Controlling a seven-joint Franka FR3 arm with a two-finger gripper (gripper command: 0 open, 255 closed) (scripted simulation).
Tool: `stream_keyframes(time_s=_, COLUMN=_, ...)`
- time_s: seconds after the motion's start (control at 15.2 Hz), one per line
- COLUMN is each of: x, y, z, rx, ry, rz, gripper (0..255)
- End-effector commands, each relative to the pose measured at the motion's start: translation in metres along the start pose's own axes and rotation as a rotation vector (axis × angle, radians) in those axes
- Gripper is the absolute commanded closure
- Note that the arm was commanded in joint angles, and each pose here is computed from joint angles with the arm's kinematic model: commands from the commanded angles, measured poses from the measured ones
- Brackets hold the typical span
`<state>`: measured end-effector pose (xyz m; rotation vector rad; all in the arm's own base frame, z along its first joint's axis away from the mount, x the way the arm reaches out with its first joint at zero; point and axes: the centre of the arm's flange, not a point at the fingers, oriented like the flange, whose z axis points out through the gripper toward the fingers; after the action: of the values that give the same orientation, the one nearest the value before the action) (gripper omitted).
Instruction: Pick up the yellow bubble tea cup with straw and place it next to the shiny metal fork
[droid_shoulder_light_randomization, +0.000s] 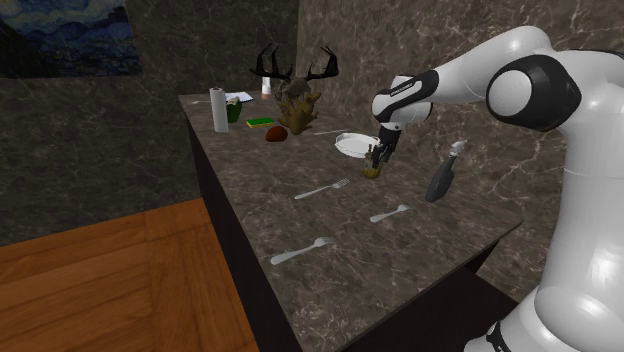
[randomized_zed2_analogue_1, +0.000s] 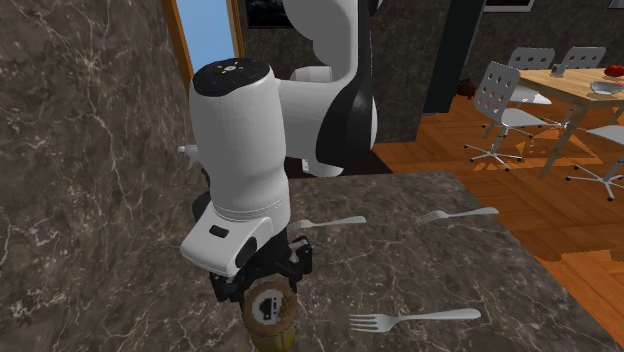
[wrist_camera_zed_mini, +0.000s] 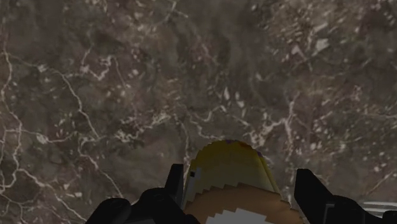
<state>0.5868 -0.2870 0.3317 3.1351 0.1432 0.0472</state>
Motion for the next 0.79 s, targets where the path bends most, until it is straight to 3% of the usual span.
stream_keyframes(time_s=0.0, x=0.000, y=0.000, z=0.000, rx=0.000, ry=0.000, rz=0.000, gripper=255)
stream_keyframes(time_s=0.73, x=0.001, y=0.000, z=-0.048, rx=0.000, ry=0.000, rz=0.000, gripper=255)
